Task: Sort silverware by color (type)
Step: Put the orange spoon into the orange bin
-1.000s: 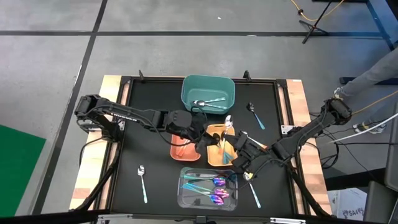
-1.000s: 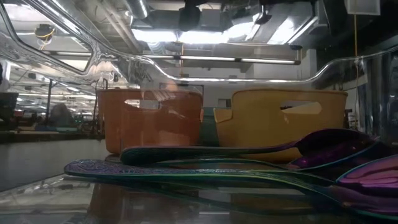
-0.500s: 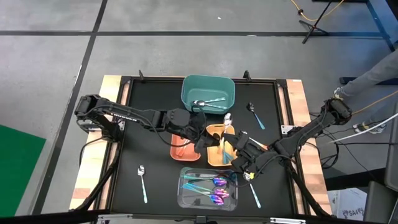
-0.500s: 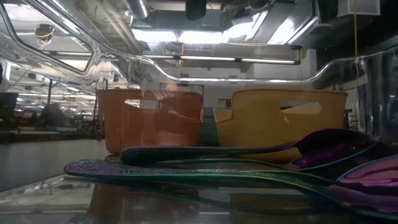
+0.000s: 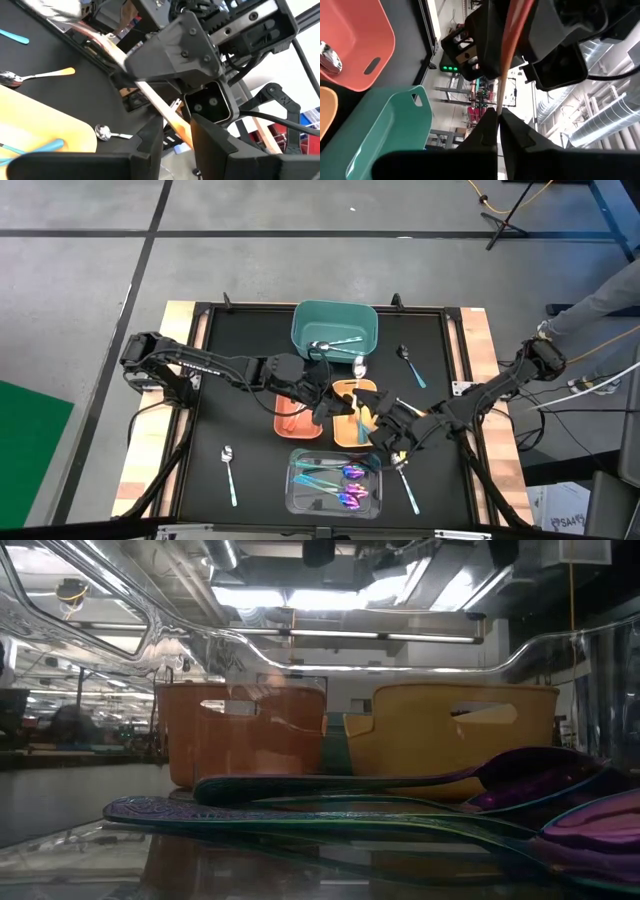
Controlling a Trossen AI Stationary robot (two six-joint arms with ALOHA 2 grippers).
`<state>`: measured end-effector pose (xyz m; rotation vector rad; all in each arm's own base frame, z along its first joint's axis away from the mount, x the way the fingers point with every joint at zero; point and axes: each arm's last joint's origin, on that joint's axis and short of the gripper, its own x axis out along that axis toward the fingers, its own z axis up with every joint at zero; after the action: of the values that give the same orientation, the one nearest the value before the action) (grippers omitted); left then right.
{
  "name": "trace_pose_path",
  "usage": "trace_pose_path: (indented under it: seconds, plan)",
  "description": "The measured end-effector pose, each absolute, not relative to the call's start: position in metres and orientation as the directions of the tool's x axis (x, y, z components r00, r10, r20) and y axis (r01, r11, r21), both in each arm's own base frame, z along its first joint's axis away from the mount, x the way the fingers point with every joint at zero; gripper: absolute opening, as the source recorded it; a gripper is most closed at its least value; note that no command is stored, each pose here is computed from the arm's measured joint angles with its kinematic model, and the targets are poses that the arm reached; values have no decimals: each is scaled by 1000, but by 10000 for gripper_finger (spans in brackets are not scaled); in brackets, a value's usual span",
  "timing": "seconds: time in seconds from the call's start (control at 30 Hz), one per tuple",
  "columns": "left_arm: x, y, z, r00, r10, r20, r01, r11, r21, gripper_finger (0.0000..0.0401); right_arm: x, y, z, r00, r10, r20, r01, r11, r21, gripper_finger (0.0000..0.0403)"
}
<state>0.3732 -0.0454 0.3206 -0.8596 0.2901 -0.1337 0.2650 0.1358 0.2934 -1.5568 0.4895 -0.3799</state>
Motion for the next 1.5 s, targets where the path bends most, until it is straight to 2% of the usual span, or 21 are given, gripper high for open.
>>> trace_pose_path:
  seconds: [0.57, 0.77, 1.07, 1.23, 1.5]
  plan:
    - [373, -46, 320, 948, -249, -197, 11, 646, -764, 93, 270, 129, 294, 866, -496, -63, -75, -4, -997, 0]
    - [373, -45, 321, 954, -229, -195, -30, 574, -819, 93, 269, 128, 294, 833, -550, -56, -97, -46, -994, 0]
    - [374, -43, 322, 965, -195, -177, -54, 511, -858, 93, 269, 127, 295, 827, -561, -51, -92, -45, -995, 0]
    - [374, -43, 323, 967, -191, -169, -50, 508, -860, 93, 271, 124, 300, 827, -562, -22, -33, -11, -999, 0]
    - [375, -41, 325, 973, -173, -154, -46, 508, -860, 93, 276, 115, 299, 826, -563, -26, -40, -12, -999, 0]
